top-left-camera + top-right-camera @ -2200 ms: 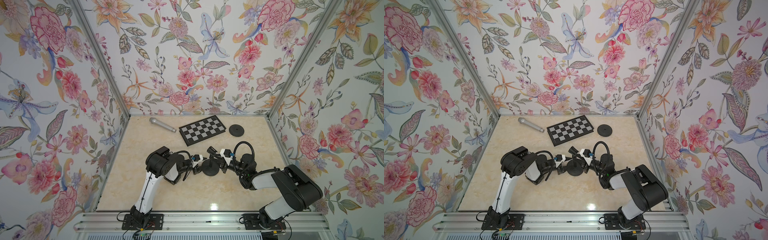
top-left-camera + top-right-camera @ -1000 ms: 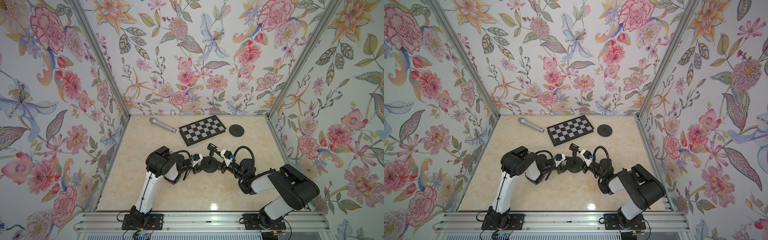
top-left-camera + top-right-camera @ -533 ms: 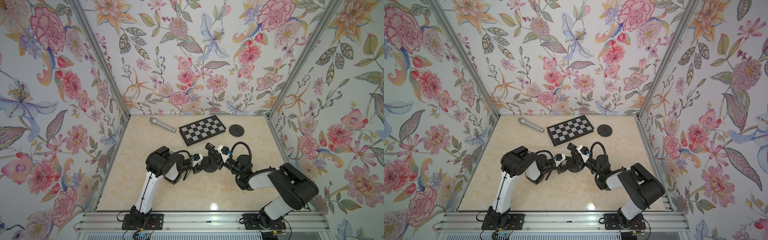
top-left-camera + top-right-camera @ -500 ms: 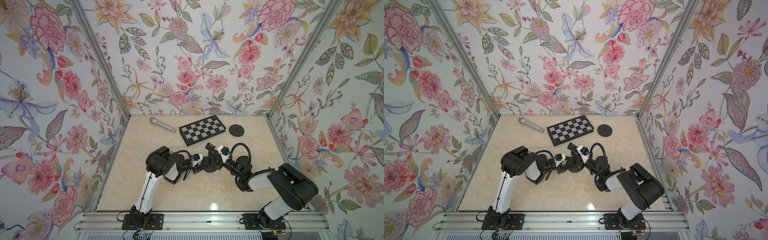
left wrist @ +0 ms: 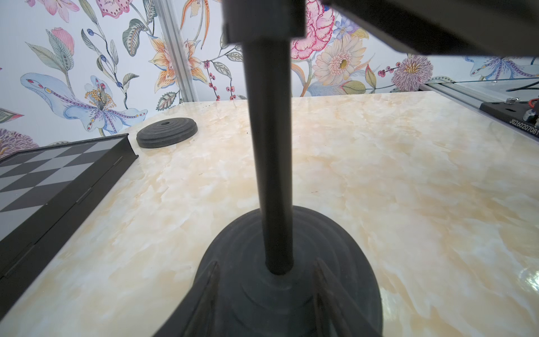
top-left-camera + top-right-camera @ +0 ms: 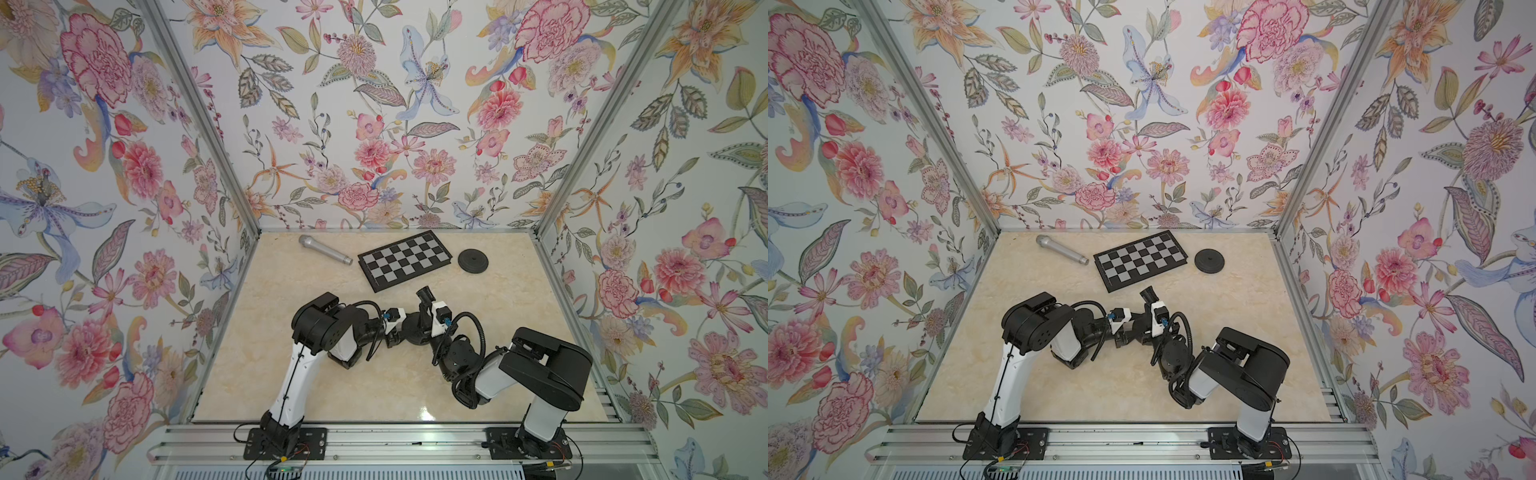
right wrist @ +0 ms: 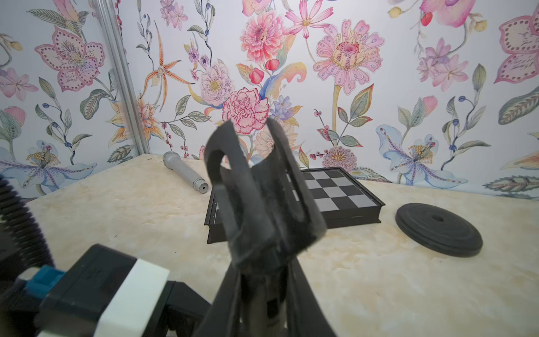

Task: Assemble a microphone stand
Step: Screw the microphone stand pole into the microphone stand base.

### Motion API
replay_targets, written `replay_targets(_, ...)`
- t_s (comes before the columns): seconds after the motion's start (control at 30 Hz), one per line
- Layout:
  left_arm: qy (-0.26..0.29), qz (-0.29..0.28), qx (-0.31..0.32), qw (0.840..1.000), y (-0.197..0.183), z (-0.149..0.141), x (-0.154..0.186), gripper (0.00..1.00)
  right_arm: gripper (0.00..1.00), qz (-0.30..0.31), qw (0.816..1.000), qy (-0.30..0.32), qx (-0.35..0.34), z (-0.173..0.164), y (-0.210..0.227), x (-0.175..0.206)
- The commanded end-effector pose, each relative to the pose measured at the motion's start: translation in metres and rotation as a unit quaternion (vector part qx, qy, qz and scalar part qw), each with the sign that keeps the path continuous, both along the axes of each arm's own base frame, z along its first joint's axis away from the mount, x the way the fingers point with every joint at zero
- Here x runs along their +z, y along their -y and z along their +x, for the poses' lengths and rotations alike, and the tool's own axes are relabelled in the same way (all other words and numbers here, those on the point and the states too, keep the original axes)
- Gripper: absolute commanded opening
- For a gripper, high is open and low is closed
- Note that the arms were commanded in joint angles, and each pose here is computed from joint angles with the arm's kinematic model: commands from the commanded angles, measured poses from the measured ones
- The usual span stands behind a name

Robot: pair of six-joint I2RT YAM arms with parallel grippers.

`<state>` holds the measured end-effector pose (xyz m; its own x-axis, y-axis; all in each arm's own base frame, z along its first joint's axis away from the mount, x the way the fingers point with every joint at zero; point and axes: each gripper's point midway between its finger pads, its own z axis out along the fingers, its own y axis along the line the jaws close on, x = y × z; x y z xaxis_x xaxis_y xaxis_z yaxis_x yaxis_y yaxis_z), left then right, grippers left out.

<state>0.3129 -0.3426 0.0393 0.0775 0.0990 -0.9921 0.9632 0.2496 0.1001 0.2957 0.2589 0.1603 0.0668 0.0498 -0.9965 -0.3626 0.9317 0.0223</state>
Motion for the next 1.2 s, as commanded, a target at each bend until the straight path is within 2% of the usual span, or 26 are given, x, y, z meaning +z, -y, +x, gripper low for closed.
replay_targets(0.0,-0.116,0.116,0.014,0.986,-0.018,-0.025,-0.094,0.52,0.47,-0.078,0.992,-0.027,0.098,-0.016,0.002,-0.038)
replay_targets(0.03,-0.115,0.117,0.014,0.986,-0.019,-0.025,-0.094,0.52,0.52,-0.081,0.985,-0.024,0.148,-0.022,-0.001,-0.036)
replay_targets(0.13,-0.116,0.112,0.016,0.987,-0.019,-0.026,-0.093,0.52,0.55,-0.070,0.965,-0.025,0.251,-0.030,0.000,-0.029)
replay_targets(0.23,-0.117,0.115,0.014,0.986,-0.018,-0.025,-0.095,0.52,0.56,-0.092,0.938,-0.013,0.333,-0.036,-0.002,-0.025)
replay_targets(0.43,-0.116,0.113,0.012,0.987,-0.016,-0.025,-0.094,0.52,0.56,-0.089,0.899,-0.011,0.430,-0.024,-0.005,-0.006)
replay_targets(0.53,-0.114,0.113,0.010,0.987,-0.015,-0.024,-0.092,0.51,0.54,-0.091,0.888,-0.016,0.450,-0.012,-0.008,-0.003)
replay_targets(0.6,-0.114,0.109,0.013,0.987,-0.016,-0.025,-0.091,0.51,0.50,-0.089,0.883,-0.018,0.460,-0.005,-0.010,-0.001)
replay_targets(0.7,-0.114,0.112,0.010,0.987,-0.014,-0.023,-0.091,0.51,0.30,-0.086,0.875,-0.033,0.476,0.001,-0.016,-0.004)
replay_targets(0.77,-0.113,0.110,0.011,0.987,-0.014,-0.024,-0.090,0.51,0.18,-0.085,0.877,-0.039,0.470,0.006,-0.016,-0.006)
replay_targets(0.9,-0.114,0.111,0.010,0.987,-0.013,-0.023,-0.092,0.52,0.00,-0.078,0.907,-0.033,0.412,0.018,-0.007,-0.008)
replay_targets(0.93,-0.114,0.113,0.009,0.987,-0.013,-0.023,-0.092,0.52,0.00,-0.077,0.917,-0.032,0.391,0.020,-0.003,-0.008)
replay_targets(1.03,-0.115,0.110,0.013,0.987,-0.015,-0.025,-0.091,0.52,0.00,-0.066,0.961,-0.036,0.264,0.036,0.015,-0.013)
replay_targets(1.1,-0.115,0.111,0.012,0.987,-0.014,-0.024,-0.092,0.51,0.00,-0.060,0.988,-0.041,0.134,0.041,0.032,-0.022)
replay_targets(1.17,-0.116,0.115,0.011,0.987,-0.013,-0.023,-0.093,0.52,0.00,-0.052,0.997,-0.056,0.016,0.039,0.045,-0.033)
